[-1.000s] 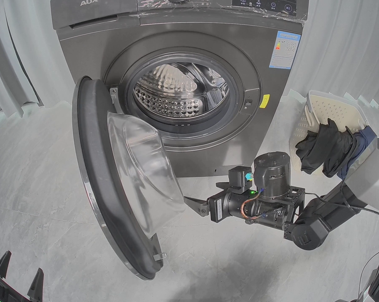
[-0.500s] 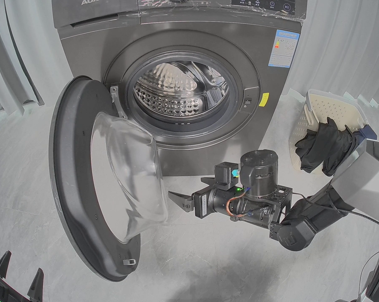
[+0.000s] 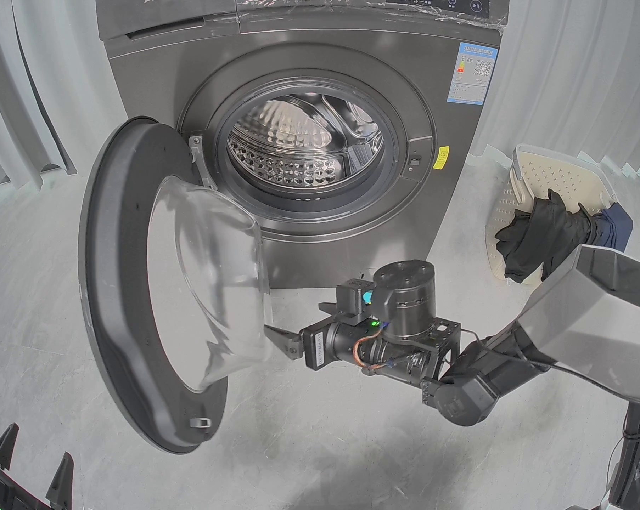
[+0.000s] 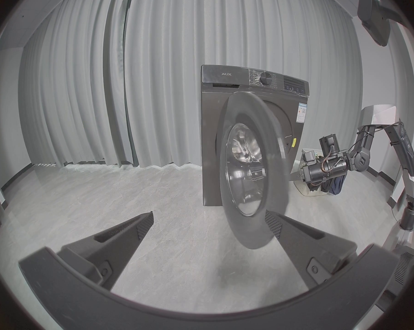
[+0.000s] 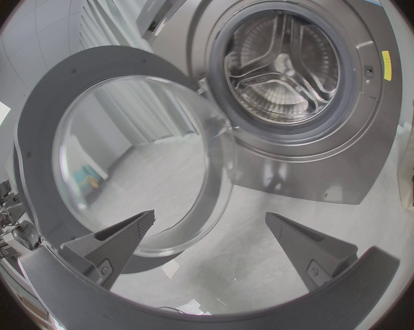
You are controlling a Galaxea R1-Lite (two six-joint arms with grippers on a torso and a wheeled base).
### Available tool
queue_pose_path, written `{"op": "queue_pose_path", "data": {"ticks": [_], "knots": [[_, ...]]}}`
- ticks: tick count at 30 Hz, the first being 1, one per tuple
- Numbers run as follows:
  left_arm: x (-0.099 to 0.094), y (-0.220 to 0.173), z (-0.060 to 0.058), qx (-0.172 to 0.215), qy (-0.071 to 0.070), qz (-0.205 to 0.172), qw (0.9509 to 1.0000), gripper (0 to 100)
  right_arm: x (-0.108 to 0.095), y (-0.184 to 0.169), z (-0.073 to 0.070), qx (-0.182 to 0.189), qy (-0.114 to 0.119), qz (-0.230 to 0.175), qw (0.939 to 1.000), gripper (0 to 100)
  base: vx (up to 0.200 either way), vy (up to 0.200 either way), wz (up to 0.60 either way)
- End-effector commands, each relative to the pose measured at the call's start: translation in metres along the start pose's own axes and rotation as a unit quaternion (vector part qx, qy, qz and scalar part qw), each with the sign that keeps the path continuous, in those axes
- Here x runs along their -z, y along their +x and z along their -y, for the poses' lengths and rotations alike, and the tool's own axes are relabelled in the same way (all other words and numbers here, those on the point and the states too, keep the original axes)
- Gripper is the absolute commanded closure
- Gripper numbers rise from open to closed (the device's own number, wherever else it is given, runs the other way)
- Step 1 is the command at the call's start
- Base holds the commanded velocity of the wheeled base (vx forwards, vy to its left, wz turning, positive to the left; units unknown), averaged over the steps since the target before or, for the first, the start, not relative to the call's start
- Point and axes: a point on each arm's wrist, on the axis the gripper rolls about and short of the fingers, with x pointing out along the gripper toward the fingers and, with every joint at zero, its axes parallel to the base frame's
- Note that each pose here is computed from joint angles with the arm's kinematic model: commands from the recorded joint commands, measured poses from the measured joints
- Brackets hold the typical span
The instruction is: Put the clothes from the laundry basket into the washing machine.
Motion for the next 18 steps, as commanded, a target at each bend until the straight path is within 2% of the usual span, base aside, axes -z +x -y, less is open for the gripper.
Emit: {"op": "queue_pose_path", "data": {"ticks": [1, 4, 10, 13, 18], "knots": [[0.005, 0.000, 0.000, 0.000, 0.000, 0.000, 1.0000, 0, 0.006, 0.007, -0.017, -0.021, -0.003, -0.002, 0.9998, 0, 0.000, 0.000, 0.00], [0.005, 0.000, 0.000, 0.000, -0.001, 0.000, 1.0000, 0, 0.002, 0.011, -0.024, -0.028, -0.002, 0.011, 0.9995, 0, 0.000, 0.000, 0.00], [0.005, 0.000, 0.000, 0.000, 0.000, 0.000, 1.0000, 0, -0.012, 0.014, -0.017, -0.020, 0.003, 0.032, 0.9993, 0, 0.000, 0.000, 0.00], [0.005, 0.000, 0.000, 0.000, 0.000, 0.000, 1.0000, 0, -0.019, 0.019, -0.007, -0.010, 0.003, 0.042, 0.9990, 0, 0.000, 0.000, 0.00], [0.005, 0.000, 0.000, 0.000, 0.000, -0.001, 1.0000, 0, -0.003, 0.043, -0.005, -0.009, 0.003, 0.032, 0.9995, 0, 0.000, 0.000, 0.00]]}}
